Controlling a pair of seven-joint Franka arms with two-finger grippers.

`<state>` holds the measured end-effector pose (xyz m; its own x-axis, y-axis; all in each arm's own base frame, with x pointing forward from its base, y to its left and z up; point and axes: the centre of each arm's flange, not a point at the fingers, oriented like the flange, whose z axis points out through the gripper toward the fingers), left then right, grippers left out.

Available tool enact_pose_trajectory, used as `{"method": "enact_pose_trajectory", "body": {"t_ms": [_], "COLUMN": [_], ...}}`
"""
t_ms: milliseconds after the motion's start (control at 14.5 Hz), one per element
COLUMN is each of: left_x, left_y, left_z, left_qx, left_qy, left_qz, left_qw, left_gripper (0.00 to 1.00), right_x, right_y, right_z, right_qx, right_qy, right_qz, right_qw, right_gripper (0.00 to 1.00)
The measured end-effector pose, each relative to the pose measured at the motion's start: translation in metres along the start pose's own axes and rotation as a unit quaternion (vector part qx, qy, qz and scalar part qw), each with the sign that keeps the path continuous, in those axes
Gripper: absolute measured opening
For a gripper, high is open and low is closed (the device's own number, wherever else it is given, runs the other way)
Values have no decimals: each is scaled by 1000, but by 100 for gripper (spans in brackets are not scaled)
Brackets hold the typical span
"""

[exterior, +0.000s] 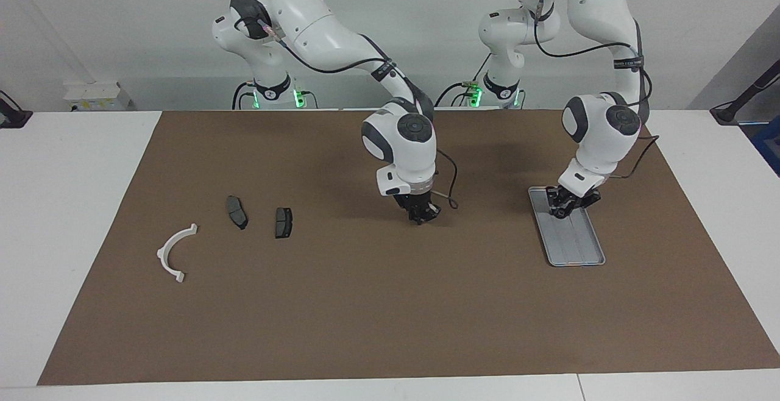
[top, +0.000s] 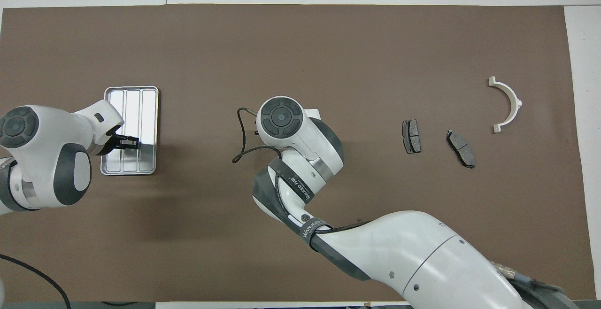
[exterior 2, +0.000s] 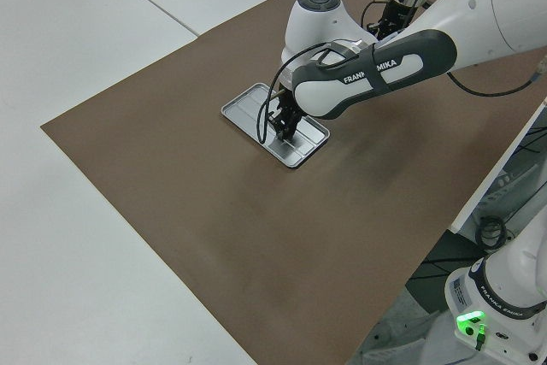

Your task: Pick bearing gear from pile to tray

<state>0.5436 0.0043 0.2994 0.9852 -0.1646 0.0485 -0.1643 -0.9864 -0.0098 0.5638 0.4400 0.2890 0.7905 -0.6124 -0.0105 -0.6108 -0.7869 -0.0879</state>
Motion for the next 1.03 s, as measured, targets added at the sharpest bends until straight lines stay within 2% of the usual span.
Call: {"method": "enact_pose_trajectory", "body": {"t_ms": [69, 138, 275, 413, 482, 551, 689, 826, 1033], "left_x": [0, 0, 1, 10, 19, 31, 55, 73, 88], "left_y": [0, 1, 5, 5, 3, 1, 0, 15, 92], "left_z": [0, 1, 1, -14, -33, -58, -121, -170, -197], "left_qx": [0, 0, -1, -5, -6, -7, -6, -4, -3], "left_qy": [0, 0, -5, -28, -39, -46, -41, -15, 11], "left_qz": [0, 1, 5, 12, 15, 16, 14, -10, -78], "left_qw": [1000, 1000, 1000, 1000, 999, 999, 999, 1000, 997], "left_gripper": [35, 41, 60, 83, 94, 100, 100, 100, 100], "right_x": [0, 0, 0, 6, 13, 26, 68, 118, 184], "right_y": [0, 0, 0, 2, 2, 2, 9, 29, 72], "right_z": [0, 0, 0, -2, -6, -15, -45, -84, -134], "right_qx": [0, 0, 0, -5, -5, -5, 5, 8, 2], "right_qy": [0, 0, 0, 2, 5, 8, 18, 29, 29], "right_qz": [0, 0, 0, 3, 8, 16, 37, 24, -26], "right_qw": [1000, 1000, 1000, 1000, 1000, 1000, 999, 999, 999], "right_gripper": [23, 23, 24, 37, 48, 60, 83, 100, 100]}}
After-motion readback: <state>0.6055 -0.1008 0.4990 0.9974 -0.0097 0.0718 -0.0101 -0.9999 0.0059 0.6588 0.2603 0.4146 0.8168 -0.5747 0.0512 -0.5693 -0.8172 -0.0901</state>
